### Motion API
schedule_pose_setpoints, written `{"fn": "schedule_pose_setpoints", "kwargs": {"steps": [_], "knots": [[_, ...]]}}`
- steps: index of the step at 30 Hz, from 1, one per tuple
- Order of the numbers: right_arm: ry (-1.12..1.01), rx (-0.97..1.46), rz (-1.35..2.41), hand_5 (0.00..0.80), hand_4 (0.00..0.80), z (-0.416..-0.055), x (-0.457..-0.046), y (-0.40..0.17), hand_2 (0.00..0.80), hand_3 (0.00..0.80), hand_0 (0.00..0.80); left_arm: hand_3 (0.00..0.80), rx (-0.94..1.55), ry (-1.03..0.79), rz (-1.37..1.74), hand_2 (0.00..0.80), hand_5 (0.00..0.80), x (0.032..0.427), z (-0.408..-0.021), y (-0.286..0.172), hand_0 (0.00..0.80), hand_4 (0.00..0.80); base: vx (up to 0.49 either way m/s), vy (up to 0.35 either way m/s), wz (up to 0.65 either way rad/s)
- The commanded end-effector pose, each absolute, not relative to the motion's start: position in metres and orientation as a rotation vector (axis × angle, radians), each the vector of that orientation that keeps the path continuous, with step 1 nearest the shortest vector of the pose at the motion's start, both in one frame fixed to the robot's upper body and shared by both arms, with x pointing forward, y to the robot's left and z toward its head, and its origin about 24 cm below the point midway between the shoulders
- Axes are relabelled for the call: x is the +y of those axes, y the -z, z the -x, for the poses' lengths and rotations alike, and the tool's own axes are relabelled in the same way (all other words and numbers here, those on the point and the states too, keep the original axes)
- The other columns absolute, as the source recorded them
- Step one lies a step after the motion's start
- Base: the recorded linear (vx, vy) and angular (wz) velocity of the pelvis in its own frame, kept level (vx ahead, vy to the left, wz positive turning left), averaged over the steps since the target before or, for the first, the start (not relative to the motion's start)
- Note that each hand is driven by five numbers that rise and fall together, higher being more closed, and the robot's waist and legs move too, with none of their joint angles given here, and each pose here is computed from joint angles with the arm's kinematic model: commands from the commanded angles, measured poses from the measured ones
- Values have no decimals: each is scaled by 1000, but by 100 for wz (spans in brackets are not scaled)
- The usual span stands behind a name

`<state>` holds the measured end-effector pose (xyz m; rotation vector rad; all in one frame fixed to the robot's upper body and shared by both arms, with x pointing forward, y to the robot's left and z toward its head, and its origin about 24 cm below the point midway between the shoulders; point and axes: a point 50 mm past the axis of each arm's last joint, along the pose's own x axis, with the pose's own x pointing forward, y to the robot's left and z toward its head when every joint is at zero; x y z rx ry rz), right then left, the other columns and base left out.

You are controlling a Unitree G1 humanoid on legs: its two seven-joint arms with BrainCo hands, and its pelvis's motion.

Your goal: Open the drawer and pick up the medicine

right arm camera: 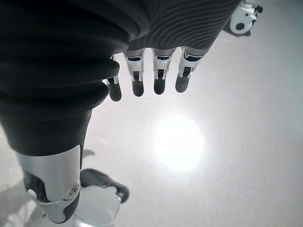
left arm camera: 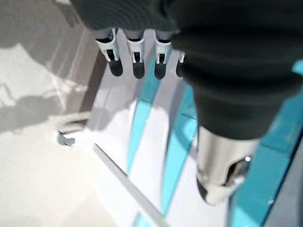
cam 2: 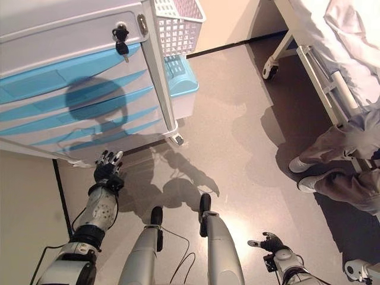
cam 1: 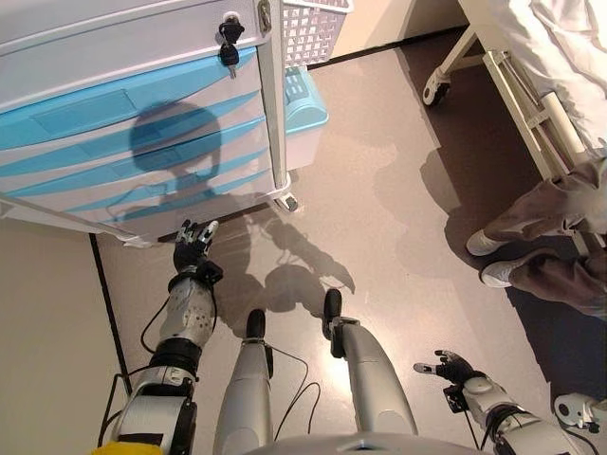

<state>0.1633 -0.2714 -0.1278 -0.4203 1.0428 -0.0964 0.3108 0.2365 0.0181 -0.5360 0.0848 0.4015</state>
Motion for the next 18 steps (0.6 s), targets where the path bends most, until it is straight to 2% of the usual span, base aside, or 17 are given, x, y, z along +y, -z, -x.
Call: {"fn": "schedule_pose_setpoints", "kwargs": {"steps": [1, 18], "knots": [[111, 1088, 447, 0, 0, -143, -281, 132, 0, 0, 0, 0, -107, -431, 597, 0, 0, 251, -317, -52, 0, 0, 29, -21, 3], [71, 1040, 435, 0, 0, -158, -270, 130, 0, 0, 0, 0, -352, -335, 789, 0, 0, 250, -333, -106, 0, 0, 13, -8, 3]]}}
